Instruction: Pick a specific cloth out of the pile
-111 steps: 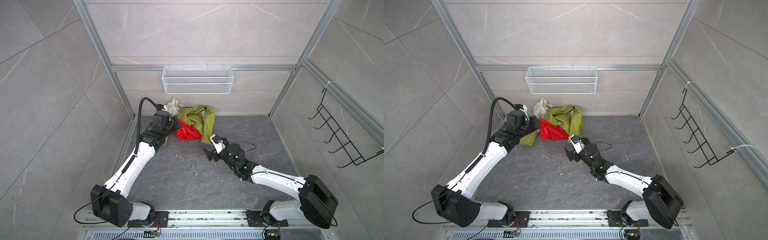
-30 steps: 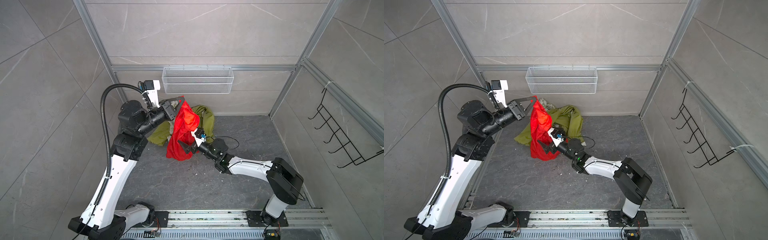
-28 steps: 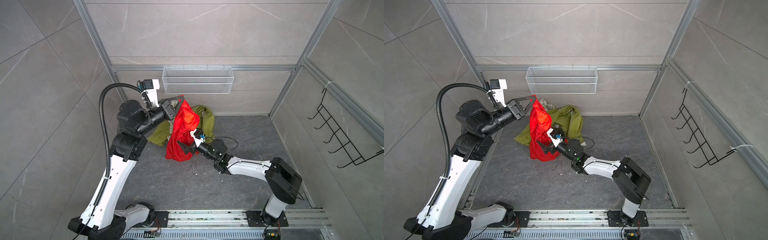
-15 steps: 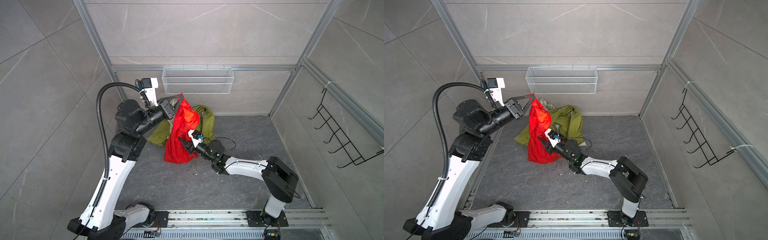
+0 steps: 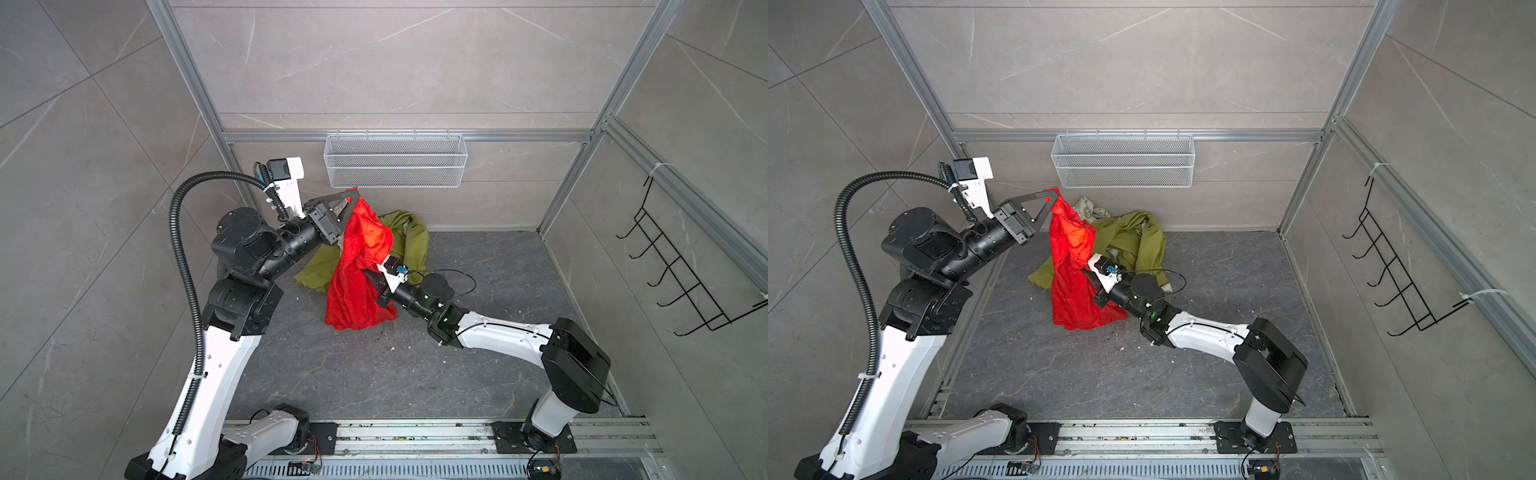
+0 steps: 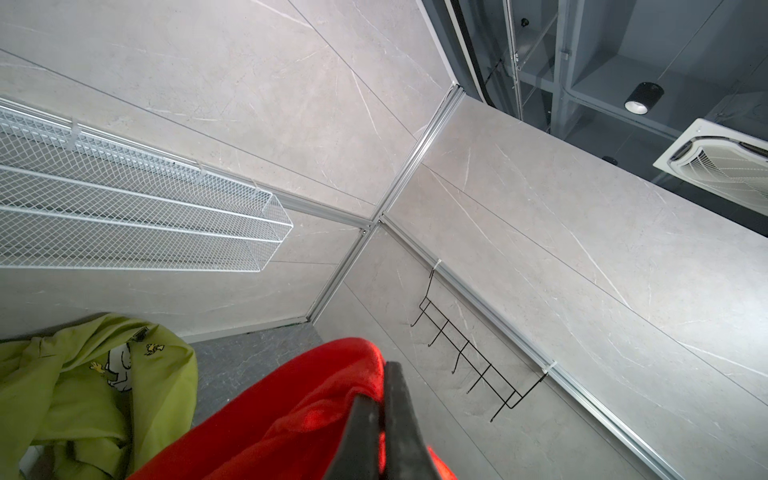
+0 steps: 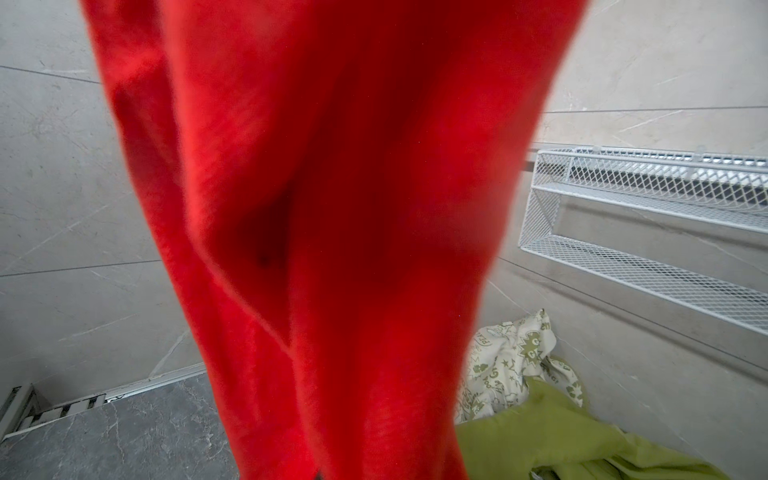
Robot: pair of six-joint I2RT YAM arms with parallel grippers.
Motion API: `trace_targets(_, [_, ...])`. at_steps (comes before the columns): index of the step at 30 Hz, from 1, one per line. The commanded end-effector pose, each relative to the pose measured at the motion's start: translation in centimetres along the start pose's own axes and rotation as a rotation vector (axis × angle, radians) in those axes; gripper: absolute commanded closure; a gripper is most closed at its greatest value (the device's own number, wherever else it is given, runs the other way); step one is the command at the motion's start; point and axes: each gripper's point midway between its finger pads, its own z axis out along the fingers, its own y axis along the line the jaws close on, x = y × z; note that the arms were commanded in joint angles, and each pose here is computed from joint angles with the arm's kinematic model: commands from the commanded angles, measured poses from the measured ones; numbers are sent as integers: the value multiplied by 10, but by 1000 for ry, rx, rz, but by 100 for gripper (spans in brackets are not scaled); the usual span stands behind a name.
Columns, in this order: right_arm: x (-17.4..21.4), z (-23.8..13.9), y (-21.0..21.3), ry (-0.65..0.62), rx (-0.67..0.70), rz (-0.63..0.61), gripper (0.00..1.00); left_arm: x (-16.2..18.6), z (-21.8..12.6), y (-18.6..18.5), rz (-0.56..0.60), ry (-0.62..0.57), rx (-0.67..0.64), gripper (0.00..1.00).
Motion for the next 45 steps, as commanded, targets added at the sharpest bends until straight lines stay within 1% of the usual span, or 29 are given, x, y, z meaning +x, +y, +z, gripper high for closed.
trace_targets(1, [-44, -8, -1, -73, -7, 13, 100, -11, -10, -9, 62, -54, 8, 100])
trace_targets(19, [-99, -42, -11, -83, 38, -31, 100, 18, -18, 23, 83, -10, -104, 100])
trace_targets(26, [-110, -55, -16, -61, 58, -59, 100, 32, -20, 38, 88, 12, -143, 100])
trace_targets(37, [-133, -76, -20, -60, 81, -101, 100, 73, -22, 77, 75, 85, -231, 100])
trace_targets(45, [-137, -85, -25, -55, 110, -115, 100, 97, -22, 95, 44, 115, -249, 100])
